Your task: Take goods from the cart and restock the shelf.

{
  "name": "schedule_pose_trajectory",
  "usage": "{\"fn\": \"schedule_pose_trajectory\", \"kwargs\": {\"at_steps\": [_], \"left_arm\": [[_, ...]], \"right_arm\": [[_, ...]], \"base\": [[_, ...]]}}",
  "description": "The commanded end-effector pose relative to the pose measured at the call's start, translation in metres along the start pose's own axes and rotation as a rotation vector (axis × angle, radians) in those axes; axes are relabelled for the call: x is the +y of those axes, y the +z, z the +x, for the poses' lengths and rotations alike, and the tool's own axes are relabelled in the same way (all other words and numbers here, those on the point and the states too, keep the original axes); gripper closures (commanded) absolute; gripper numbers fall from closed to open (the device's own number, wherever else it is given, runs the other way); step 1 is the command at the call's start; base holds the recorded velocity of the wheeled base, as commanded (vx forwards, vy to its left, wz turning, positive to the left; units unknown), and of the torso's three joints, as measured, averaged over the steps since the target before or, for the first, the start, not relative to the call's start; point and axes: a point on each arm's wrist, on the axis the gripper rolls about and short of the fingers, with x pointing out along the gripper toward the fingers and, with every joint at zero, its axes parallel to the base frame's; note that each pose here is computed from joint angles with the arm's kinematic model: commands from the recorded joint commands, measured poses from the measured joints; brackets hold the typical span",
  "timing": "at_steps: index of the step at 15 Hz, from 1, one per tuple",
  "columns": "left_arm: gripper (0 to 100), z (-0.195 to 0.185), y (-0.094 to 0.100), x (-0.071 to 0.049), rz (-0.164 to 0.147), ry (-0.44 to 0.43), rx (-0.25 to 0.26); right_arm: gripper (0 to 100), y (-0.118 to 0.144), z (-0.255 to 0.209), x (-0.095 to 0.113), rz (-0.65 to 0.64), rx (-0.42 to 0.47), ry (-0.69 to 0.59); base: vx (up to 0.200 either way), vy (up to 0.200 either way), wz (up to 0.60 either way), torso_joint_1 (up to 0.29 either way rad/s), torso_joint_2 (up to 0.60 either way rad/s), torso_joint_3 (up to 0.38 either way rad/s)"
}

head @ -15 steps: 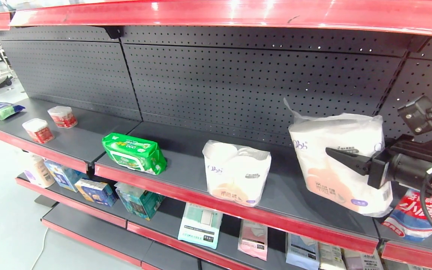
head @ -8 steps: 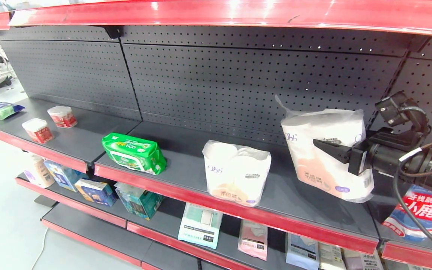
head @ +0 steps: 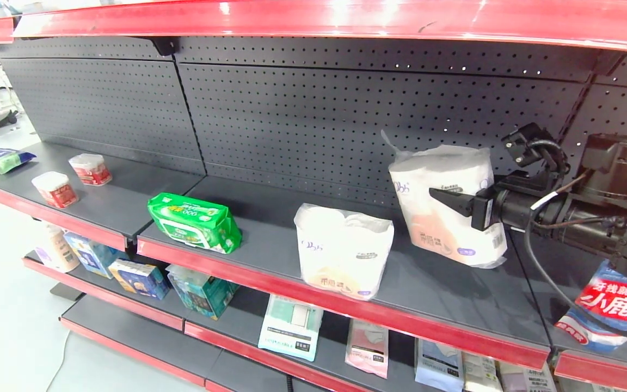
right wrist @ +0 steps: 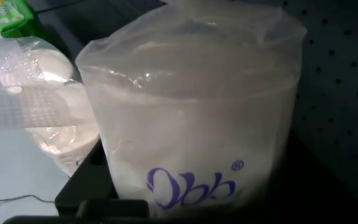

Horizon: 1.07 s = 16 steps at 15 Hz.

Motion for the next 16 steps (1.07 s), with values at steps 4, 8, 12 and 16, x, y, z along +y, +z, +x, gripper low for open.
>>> {"fn": "schedule_pose_trajectory", "kwargs": {"at_steps": [4, 8, 12, 16], "left_arm": [[0, 0.000, 0.000, 0.000, 0.000, 0.000, -0.001], [0, 0.000, 0.000, 0.000, 0.000, 0.000, -0.001], [0, 0.000, 0.000, 0.000, 0.000, 0.000, -0.001], [0, 0.000, 0.000, 0.000, 0.000, 0.000, -0.001]], "right_arm": [[100, -0.017, 0.024, -0.001, 0.009, 0.009, 0.103], [100, -0.024, 0.046, -0.002, 0.008, 0.000, 0.161], [100, -0.033, 0.068, 0.000, 0.004, -0.012, 0.222], [100, -0.039, 0.088, 0.001, -0.002, -0.017, 0.260]], "base": [[0.000, 0.000, 0.00, 0.000, 0.00, 0.000], [0.000, 0.000, 0.00, 0.000, 0.00, 0.000], [0.000, 0.000, 0.00, 0.000, 0.00, 0.000], [0.000, 0.000, 0.00, 0.000, 0.00, 0.000]]}}
